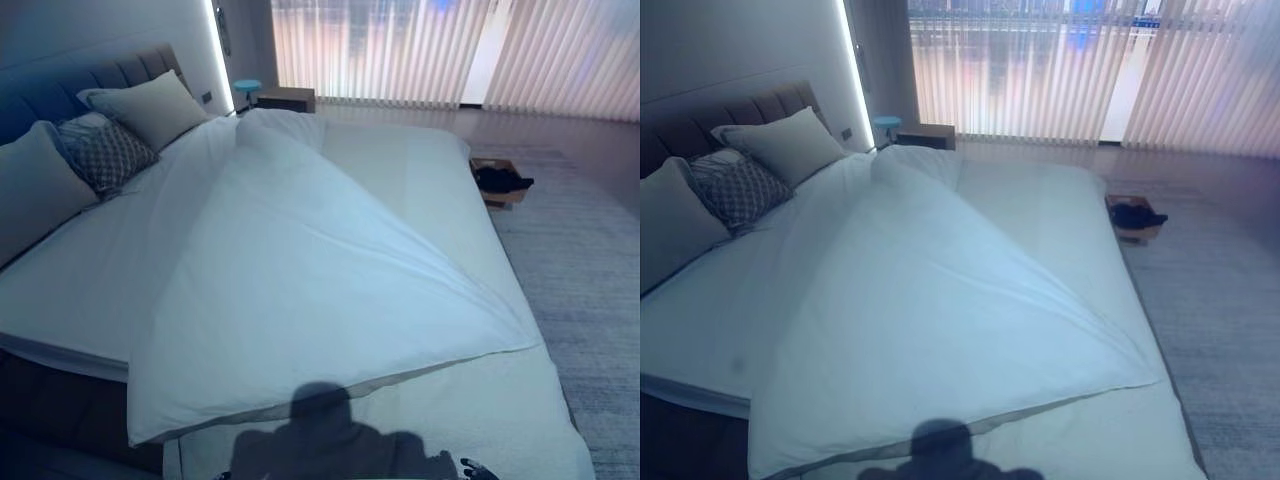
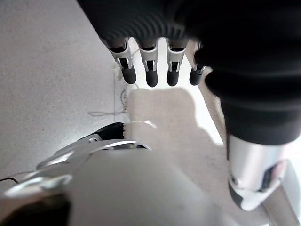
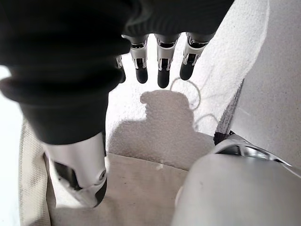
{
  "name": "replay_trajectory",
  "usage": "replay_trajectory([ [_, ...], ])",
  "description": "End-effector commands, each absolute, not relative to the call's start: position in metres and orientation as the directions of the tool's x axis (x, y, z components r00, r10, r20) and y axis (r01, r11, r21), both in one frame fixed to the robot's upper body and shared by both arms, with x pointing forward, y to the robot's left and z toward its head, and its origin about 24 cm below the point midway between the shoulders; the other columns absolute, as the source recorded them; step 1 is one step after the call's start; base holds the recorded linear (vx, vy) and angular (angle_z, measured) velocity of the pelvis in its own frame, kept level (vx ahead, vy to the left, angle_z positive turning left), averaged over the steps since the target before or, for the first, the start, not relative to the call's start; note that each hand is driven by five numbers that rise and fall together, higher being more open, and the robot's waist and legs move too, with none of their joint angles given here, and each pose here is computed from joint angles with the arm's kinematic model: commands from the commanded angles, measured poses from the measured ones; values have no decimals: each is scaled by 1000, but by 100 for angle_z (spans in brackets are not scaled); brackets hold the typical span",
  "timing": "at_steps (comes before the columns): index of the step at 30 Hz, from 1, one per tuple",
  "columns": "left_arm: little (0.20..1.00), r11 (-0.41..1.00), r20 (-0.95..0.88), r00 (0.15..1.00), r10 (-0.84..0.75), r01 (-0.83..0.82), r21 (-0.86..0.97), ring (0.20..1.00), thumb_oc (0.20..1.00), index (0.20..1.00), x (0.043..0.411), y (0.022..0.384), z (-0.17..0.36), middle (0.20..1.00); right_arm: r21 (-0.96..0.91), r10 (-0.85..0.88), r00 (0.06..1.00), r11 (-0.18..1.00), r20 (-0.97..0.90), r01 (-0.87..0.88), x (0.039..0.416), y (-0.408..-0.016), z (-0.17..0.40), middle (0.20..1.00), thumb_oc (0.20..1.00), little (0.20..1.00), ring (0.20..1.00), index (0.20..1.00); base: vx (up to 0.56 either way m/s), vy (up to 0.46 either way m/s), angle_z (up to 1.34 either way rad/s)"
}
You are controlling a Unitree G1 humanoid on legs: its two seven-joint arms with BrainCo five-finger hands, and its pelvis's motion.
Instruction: Make the bed
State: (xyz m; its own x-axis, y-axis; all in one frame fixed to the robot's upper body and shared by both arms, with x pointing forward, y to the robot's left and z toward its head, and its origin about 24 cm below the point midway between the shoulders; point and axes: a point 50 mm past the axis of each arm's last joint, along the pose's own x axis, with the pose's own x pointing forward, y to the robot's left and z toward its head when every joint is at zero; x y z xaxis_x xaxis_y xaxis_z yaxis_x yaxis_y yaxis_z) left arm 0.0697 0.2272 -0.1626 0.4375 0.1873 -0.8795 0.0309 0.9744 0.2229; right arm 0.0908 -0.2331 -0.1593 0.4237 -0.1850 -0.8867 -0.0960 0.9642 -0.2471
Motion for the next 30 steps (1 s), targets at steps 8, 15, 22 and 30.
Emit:
replay_trajectory([
  [8,1000,969,-672,702,234,-115,217,1000,1000,1000,153,244,-126,1000,-228,-202,685,972,-700,53,170,-238,-124,1000,1000,1000,1000,1000,-10,50,0],
  [15,1000,965,-432,881,191,-88,246,1000,1000,1000,209,256,-71,1000,-131,-157,886,985,-436,110,234,-235,-65,1000,1000,1000,1000,1000,-51,50,-7],
  [22,1000,980,-251,951,180,-150,132,1000,1000,1000,232,253,-32,1000,-27,-143,970,990,-195,141,281,-222,-9,1000,1000,1000,1000,1000,78,-275,-16],
  [30,1000,994,-6,997,78,-78,-70,1000,1000,1000,285,196,24,1000,190,-145,985,974,88,127,312,-207,61,1000,1000,1000,1000,1000,-99,-130,17],
])
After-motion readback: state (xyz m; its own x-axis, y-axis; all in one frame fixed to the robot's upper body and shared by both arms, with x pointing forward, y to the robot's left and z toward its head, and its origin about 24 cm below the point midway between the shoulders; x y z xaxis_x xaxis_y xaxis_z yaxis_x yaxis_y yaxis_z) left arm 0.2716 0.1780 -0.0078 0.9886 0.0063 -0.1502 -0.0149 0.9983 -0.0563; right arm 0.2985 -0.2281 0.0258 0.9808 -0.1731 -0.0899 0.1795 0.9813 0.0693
